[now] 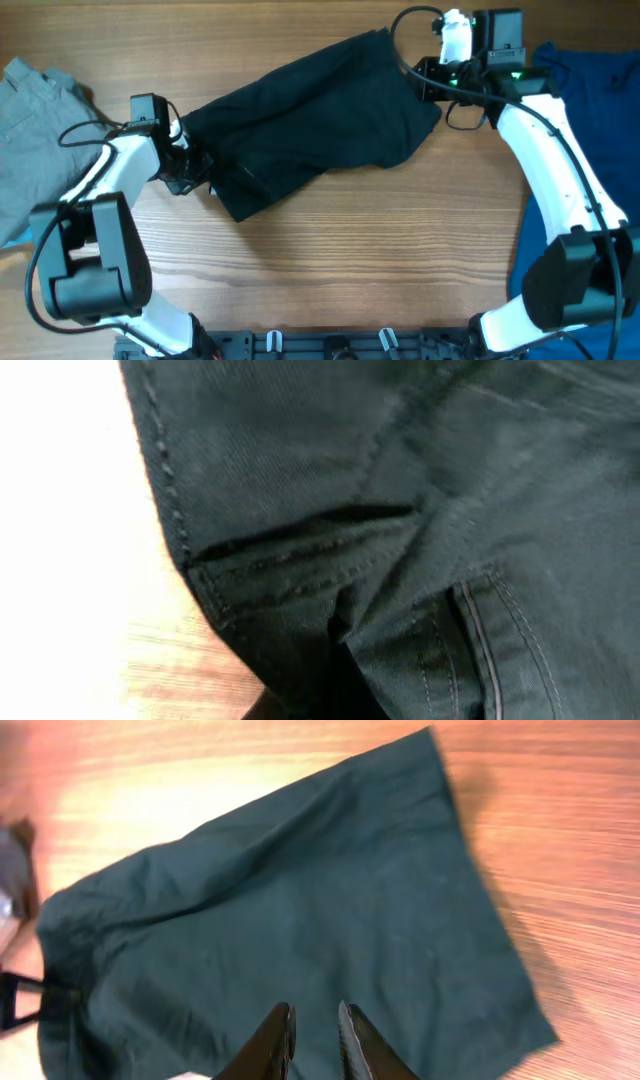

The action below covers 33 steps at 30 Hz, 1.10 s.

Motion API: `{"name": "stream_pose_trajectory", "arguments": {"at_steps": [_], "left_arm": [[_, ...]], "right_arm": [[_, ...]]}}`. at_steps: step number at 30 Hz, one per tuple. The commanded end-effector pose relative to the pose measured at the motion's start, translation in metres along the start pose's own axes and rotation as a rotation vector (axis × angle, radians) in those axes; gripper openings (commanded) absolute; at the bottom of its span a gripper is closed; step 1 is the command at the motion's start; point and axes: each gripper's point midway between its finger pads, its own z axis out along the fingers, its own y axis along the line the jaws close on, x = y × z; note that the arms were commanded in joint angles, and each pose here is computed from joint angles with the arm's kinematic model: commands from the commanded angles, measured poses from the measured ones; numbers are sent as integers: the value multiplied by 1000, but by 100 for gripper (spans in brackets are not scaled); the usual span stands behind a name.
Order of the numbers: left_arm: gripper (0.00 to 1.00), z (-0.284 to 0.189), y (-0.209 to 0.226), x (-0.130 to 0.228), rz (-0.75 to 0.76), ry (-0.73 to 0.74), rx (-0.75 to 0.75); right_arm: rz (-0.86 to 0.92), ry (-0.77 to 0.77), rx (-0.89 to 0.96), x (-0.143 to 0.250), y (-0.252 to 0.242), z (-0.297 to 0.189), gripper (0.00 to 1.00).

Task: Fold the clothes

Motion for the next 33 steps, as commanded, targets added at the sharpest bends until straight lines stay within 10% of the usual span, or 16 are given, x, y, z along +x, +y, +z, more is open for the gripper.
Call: {"name": "stream_pose_trajectory", "arguments": {"at_steps": [1,3,5,6,20,22,24,33], "left_arm": [[4,-15,-2,-8,30,-40,-10],[37,-14,1,-3,23,-18,-21],[100,-14,3,2,12,1,-30],[100,-14,5,5,7,12,-35],[98,6,6,1,-45,-42,16],[79,10,0,2,-37,-32,41],[40,17,-5,5,-24,-14,58],[4,32,-16,10,41,-15,31]], "right_arm": [[-38,67,-82,17,20,24,20],[-47,83,-57,22,18,36,21],[-54,95,-2,25,8,50,21],[-56,98,28,27,1,57,22],[4,291,174,92,-61,134,18],[4,327,246,101,-73,128,17],[1,371,325,111,-86,121,18],[19,539,406,155,-99,103,17]]}}
